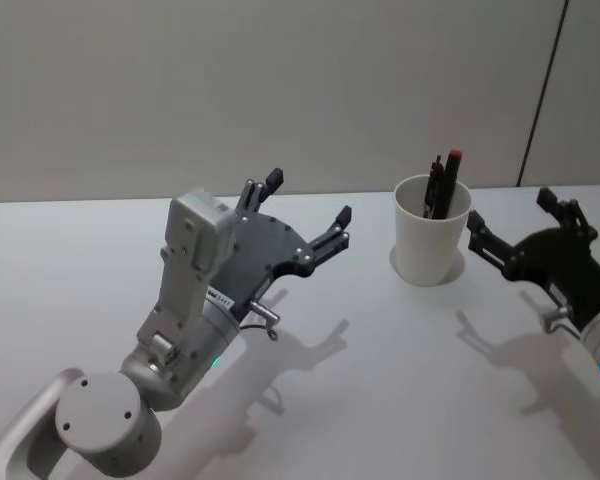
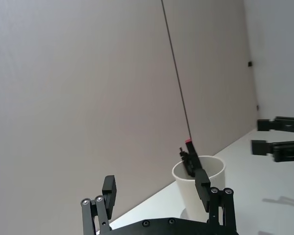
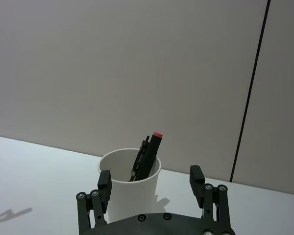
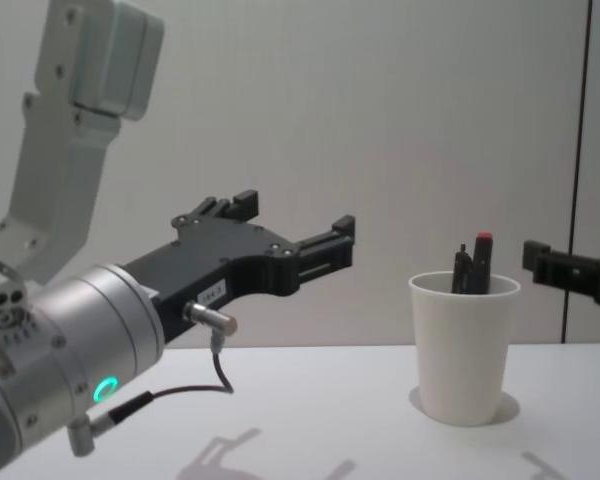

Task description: Place the pen into the pen holder.

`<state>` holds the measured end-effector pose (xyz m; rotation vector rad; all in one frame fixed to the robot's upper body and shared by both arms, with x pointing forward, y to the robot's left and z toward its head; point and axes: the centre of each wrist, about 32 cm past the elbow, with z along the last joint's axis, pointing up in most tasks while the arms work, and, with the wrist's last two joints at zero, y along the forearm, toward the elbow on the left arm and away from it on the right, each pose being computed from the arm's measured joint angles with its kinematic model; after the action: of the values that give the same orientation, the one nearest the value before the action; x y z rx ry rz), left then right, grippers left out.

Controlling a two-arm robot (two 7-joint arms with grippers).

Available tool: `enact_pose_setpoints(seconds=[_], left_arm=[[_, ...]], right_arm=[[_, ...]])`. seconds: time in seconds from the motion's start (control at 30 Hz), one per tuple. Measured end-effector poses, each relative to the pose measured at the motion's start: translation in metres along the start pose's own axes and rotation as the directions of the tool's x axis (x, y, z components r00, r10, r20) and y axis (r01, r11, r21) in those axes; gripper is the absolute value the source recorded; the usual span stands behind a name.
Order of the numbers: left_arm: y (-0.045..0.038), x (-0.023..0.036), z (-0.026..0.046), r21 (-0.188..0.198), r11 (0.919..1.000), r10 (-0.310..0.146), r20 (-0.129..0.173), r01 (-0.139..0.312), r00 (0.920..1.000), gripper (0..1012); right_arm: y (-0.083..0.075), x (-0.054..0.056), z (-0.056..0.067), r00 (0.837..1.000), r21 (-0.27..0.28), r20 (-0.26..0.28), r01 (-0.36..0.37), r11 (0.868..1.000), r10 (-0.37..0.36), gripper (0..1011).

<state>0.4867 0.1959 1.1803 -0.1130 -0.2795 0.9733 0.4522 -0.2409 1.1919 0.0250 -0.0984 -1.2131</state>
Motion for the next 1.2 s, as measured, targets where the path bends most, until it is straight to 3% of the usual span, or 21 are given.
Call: enact_pose_setpoints(seconds=[0.2, 0.57, 0.77, 1.2], left_arm=[[-0.0027, 0.0032, 0.0067, 0.05, 0.9981, 0.035, 0.023, -0.037, 0.9991, 1001], [-0.0073, 0.0086, 0.0194, 0.141, 0.9832, 0.105, 0.08, -0.115, 0.9913, 1001], [-0.0082, 0.0096, 0.0218, 0.157, 0.9789, 0.117, 0.092, -0.131, 0.9888, 1001], [-0.0083, 0.0094, 0.0219, 0.158, 0.9786, 0.118, 0.092, -0.131, 0.9888, 1001]], right_arm=[[-0.006, -0.006, -0.002, 1.0, -0.012, -0.017, 0.015, 1.0, -0.015, 1001], [-0.007, -0.007, -0.002, 1.0, -0.013, -0.019, 0.017, 1.0, -0.017, 1001], [-0.007, -0.007, -0.002, 1.0, -0.013, -0.019, 0.017, 1.0, -0.017, 1001], [-0.007, -0.007, -0.002, 1.0, -0.013, -0.018, 0.016, 1.0, -0.016, 1001]])
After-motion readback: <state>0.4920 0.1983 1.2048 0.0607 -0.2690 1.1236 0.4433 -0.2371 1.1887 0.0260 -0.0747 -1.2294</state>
